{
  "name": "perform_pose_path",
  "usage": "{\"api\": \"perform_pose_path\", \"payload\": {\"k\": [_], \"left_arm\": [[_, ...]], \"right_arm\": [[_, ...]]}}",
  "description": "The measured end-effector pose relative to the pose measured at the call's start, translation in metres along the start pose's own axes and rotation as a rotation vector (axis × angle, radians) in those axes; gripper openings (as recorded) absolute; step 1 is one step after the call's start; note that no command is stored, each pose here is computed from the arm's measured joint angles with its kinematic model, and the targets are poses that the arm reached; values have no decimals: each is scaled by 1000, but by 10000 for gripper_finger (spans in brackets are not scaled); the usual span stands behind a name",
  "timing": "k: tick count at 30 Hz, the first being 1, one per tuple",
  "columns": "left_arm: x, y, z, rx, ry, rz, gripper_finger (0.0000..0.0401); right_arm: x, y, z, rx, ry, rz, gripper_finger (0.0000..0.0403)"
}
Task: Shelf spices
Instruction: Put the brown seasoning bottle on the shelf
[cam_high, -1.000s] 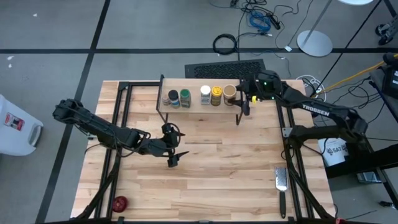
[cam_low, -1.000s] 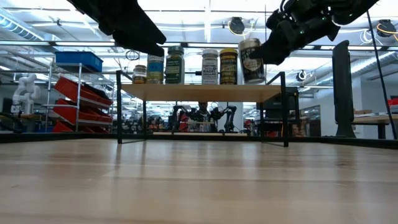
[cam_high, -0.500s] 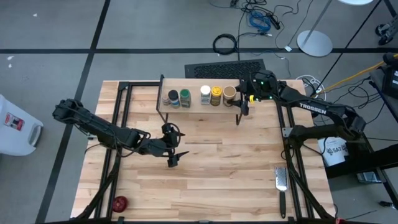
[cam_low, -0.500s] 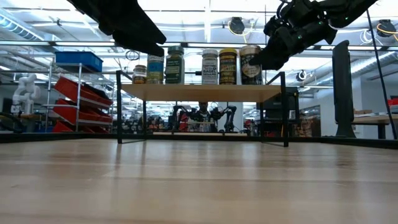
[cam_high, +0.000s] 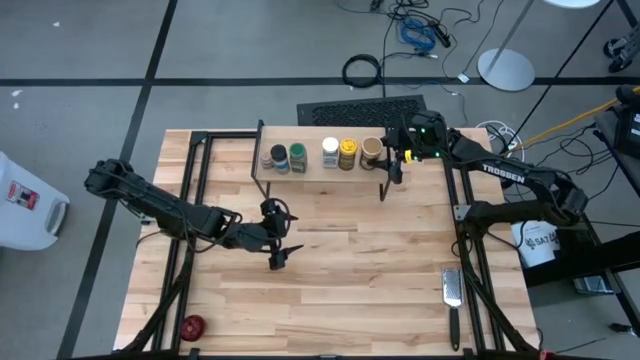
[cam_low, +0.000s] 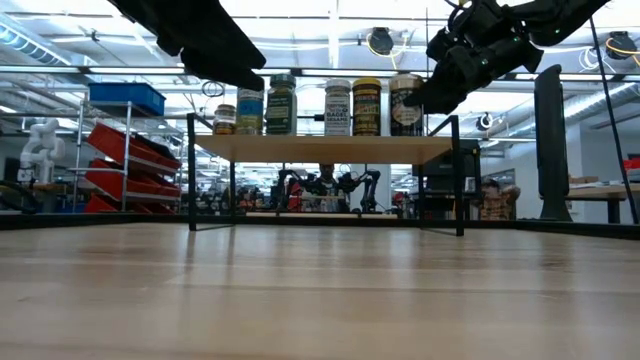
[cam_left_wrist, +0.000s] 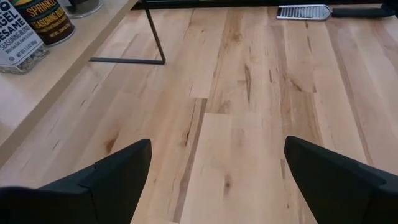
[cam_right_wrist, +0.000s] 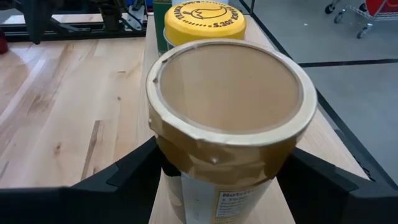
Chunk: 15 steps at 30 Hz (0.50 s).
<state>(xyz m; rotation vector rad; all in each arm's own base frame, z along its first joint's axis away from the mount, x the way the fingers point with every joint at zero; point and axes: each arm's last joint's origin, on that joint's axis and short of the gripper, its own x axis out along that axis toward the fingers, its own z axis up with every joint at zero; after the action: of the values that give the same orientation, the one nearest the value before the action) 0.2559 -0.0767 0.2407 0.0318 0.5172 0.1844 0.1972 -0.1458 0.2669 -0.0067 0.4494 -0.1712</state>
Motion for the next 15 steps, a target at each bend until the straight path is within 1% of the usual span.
{"api": "perform_pose_path", "payload": {"k": [4,9,12,15], "left_arm": [[0,0,0,-1,-1,-1,377],[0,0,1,-15,-4,-9,377],[0,-1,1,-23,-3,-16,377],[0,-1,1,-28,-1,-27,377]], "right_arm": [[0,0,0,0,1,1,281],[0,1,-3,14,20,2,317],[-6,2,1,1,-6,-6,332],[-14,5,6,-13,-37,-20,335]]}}
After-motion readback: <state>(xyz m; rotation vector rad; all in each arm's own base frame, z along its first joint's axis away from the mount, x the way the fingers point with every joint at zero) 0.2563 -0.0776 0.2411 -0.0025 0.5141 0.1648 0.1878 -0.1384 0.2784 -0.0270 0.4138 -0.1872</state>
